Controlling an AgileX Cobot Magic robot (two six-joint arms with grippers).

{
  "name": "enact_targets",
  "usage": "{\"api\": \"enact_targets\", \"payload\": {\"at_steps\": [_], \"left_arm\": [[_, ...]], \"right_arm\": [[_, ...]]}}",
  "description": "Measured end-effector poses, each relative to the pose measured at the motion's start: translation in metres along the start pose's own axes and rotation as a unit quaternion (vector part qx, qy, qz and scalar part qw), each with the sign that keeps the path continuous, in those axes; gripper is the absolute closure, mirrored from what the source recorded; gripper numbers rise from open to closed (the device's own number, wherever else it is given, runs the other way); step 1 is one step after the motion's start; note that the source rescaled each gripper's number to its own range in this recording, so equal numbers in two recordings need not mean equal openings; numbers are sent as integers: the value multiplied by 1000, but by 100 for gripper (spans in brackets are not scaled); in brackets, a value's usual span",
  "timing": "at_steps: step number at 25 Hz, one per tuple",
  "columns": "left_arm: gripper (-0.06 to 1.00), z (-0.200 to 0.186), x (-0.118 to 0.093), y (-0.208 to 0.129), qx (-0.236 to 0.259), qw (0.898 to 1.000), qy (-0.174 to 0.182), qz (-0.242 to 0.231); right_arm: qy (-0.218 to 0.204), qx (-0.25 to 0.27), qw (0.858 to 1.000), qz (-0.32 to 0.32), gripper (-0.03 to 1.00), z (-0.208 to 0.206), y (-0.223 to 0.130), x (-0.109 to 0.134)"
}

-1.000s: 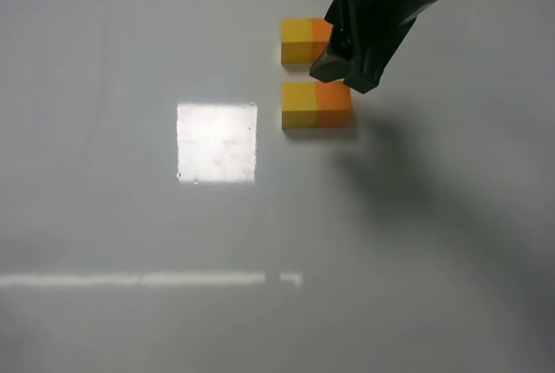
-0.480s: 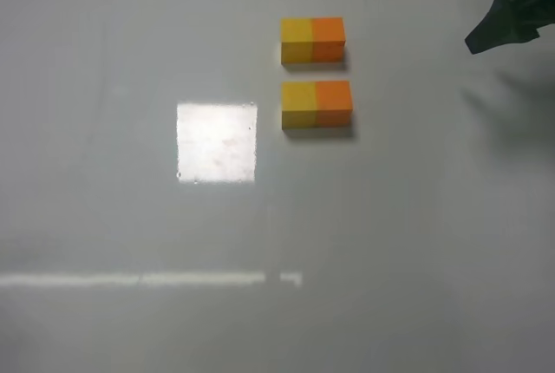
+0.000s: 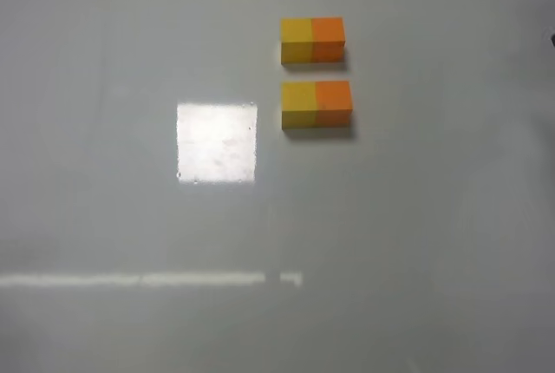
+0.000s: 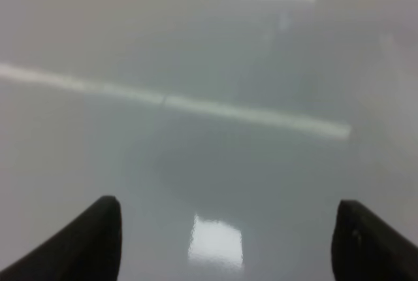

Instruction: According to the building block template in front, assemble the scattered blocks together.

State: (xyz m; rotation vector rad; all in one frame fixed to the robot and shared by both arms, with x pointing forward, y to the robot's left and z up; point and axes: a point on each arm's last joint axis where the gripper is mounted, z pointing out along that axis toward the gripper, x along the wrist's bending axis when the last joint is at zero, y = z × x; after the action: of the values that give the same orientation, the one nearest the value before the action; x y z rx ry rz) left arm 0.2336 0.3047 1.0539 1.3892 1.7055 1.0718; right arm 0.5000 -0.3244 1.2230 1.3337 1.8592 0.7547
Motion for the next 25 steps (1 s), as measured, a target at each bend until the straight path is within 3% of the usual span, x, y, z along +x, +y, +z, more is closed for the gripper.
{"api": "enact_targets", "payload": {"at_steps": [9,18,25], "left_arm": [[18,0,0,0,0,1000,0,0],[18,0,0,0,0,1000,0,0],[18,0,0,0,0,1000,0,0]], "right_arm": [[15,20,999,32,58,-18,-65,32],[-18,-54,996,68,58,-67,-128,67],[-24,-36,995,86,58,-77,-180,88]]}}
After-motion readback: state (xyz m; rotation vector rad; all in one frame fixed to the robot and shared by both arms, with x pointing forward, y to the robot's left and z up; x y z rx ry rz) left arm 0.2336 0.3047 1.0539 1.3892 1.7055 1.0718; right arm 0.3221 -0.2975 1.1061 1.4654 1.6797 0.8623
